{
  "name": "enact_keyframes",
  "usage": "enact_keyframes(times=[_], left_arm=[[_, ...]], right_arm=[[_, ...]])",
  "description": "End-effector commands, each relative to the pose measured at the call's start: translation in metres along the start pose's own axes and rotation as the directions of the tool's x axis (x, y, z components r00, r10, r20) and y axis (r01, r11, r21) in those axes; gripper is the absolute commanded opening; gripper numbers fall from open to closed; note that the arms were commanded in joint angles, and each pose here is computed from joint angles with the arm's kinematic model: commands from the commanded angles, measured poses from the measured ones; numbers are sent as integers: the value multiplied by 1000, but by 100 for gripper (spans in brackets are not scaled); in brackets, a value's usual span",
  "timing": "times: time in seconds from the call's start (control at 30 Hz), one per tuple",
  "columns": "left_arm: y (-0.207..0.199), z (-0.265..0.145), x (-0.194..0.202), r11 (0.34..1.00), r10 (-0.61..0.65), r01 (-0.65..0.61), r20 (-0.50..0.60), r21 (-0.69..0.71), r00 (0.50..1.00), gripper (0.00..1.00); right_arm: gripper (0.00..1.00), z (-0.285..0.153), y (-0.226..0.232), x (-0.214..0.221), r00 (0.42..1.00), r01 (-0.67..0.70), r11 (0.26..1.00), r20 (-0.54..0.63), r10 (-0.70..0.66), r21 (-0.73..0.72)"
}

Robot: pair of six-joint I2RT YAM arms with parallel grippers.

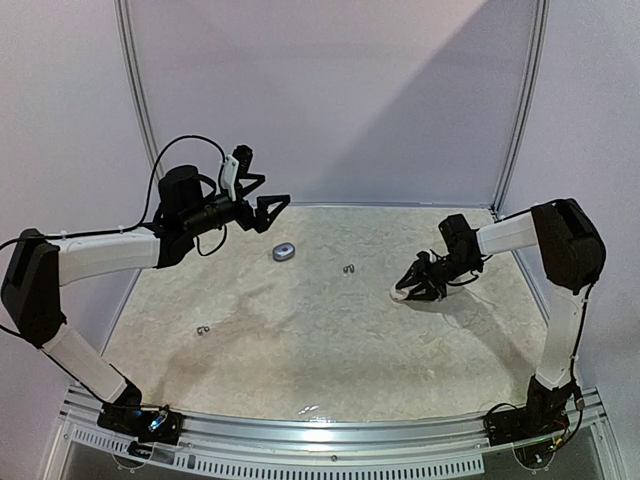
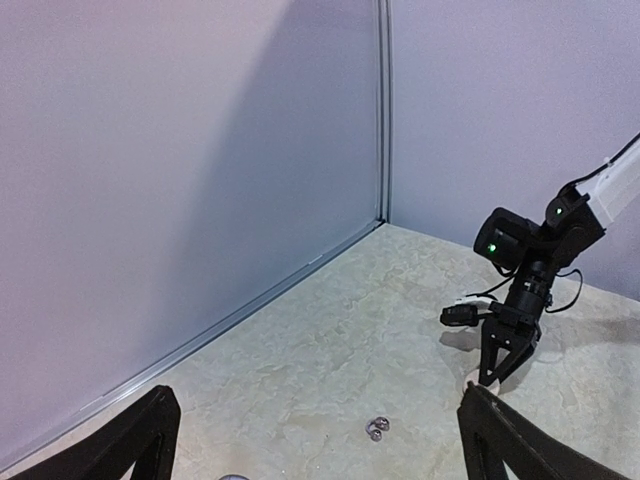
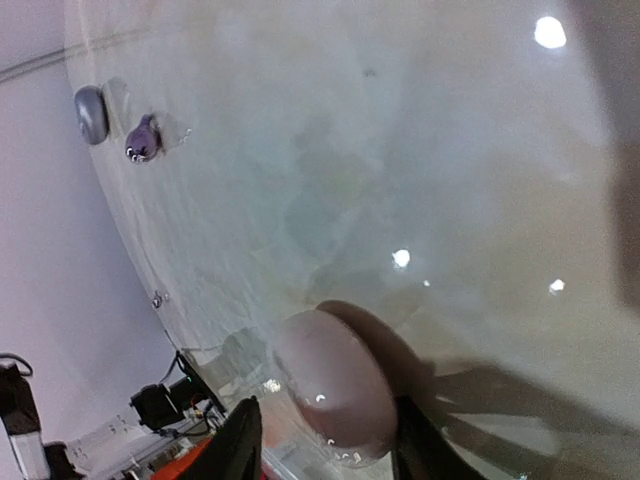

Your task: Insert the wireless bluetooth earbuds into the charging case

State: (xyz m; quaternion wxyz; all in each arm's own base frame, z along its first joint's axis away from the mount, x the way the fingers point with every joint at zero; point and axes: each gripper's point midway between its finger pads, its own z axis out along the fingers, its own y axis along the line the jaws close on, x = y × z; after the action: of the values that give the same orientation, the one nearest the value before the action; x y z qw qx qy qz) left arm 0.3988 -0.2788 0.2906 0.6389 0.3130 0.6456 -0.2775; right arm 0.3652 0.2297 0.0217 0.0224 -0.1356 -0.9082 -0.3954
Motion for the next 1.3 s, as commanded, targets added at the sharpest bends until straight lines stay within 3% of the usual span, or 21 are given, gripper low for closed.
enact_keyframes(times=[0.0,0.13,0.17,0.2,0.37,0.5,0.57,0.67,0.73,0.8,0.87,0.97,1.03,1.1,1.27], left_arm=[[2,-4,2,1000,10,-10,-15,-10,1000,99],[3,-3,4,1000,7,-7,-20,-10,1000,99],[3,-3,4,1000,8,-9,-20,-10,1000,99],[3,-2,4,1000,8,-8,-22,-11,1000,99],[3,-2,9,1000,14,-14,-36,-14,999,99],[4,-1,17,999,24,-25,-61,-20,998,99],[3,0,25,999,44,-45,-87,-9,995,99],[-11,7,51,988,139,-123,-191,94,972,99],[-23,6,80,958,251,-192,-302,212,920,99],[-33,-8,116,920,340,-205,-424,333,839,99],[-31,-19,140,886,422,-221,-513,408,748,99],[-16,-26,164,865,480,-216,-620,453,621,99],[-13,-25,168,858,488,-174,-662,483,568,99],[-7,-14,163,856,486,-134,-687,500,541,99],[21,23,166,908,376,-1,-816,418,439,99]], right_arm=[[52,5,-26,2,999,-33,994,-5,34,103],[67,-5,-29,1,1000,-22,986,14,20,164],[77,-9,-28,0,1000,-16,983,22,13,182],[95,-13,-27,-1,1000,-9,979,28,3,202],[99,-51,-12,-14,992,50,943,97,-86,328],[99,-99,4,-25,970,95,857,148,-194,506],[99,-131,16,-34,935,126,756,177,-306,642],[99,-190,44,-52,801,136,462,177,-572,876],[99,-227,67,-64,663,71,215,115,-740,974],[99,-236,85,-67,594,95,111,33,-804,989],[99,-240,97,-72,550,98,116,43,-834,988],[99,-235,117,-76,470,115,233,154,-869,966],[99,-220,143,-75,394,235,359,249,-885,903],[99,-217,164,-66,342,329,424,312,-887,844],[99,-213,175,-59,348,396,447,319,-881,803]])
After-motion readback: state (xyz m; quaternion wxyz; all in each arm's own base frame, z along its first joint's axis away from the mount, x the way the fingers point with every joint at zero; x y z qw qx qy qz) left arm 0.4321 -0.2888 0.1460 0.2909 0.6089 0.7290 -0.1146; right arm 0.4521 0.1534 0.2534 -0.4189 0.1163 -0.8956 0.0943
